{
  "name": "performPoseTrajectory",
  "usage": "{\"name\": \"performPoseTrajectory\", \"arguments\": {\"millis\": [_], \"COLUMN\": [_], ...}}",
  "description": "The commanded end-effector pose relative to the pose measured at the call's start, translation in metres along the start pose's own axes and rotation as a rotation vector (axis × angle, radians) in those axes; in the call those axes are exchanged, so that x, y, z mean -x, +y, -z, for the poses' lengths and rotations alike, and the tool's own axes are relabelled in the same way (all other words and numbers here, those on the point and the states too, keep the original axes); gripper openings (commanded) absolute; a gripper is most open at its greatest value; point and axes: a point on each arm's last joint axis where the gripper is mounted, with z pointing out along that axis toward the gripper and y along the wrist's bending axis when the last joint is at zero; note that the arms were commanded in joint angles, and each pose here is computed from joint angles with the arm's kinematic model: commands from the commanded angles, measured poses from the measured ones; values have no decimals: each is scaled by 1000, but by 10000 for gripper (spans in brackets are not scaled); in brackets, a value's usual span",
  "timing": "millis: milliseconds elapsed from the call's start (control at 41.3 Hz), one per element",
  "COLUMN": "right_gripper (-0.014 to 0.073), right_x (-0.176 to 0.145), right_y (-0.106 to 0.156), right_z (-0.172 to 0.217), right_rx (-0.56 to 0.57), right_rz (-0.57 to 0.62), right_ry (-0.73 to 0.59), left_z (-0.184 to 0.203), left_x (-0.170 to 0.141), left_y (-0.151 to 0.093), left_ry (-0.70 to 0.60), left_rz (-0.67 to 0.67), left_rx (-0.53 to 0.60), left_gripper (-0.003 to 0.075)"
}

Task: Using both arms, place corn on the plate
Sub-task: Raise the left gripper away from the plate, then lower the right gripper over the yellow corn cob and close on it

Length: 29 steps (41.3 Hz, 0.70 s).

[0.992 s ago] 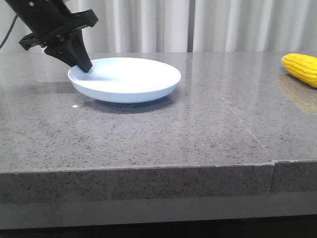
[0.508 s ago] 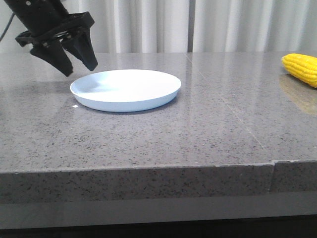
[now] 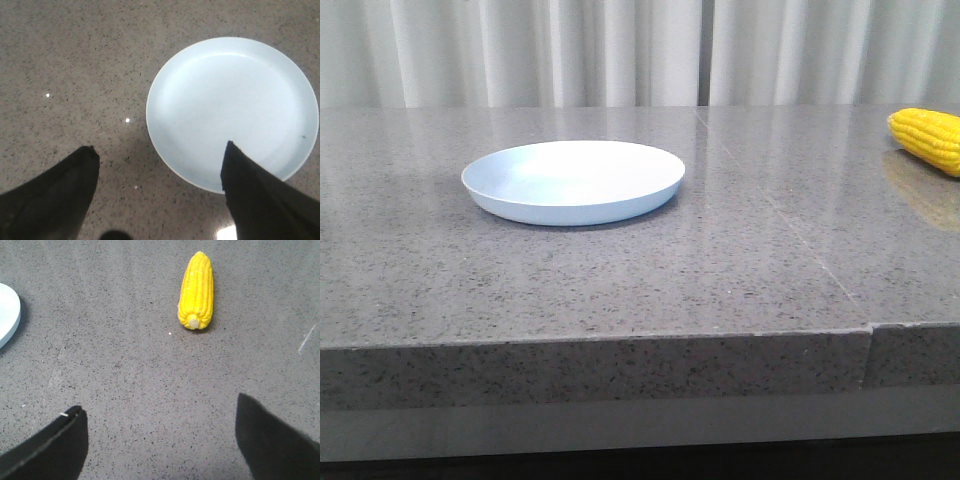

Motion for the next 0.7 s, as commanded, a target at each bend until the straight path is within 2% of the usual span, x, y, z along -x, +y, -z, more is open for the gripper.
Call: {"name": "performPoseTrajectory", "arguments": {"millis": [0, 484, 677], "right_gripper": [626, 626, 626], "right_x": [15, 15, 16], "right_y": [0, 0, 0], "right_z": [3, 3, 3], "right_rx": [-8, -8, -7], "right_rz": [16, 16, 16], "right_ry": [-86, -92, -99], "left_z": [42, 111, 131], "left_x": [-5, -113, -142], "left_y": [-8, -31, -38], "left_ry": [-131, -264, -329], "left_rz": [-13, 109, 116], "left_rx": [46, 22, 20], "left_gripper": [491, 491, 491]}}
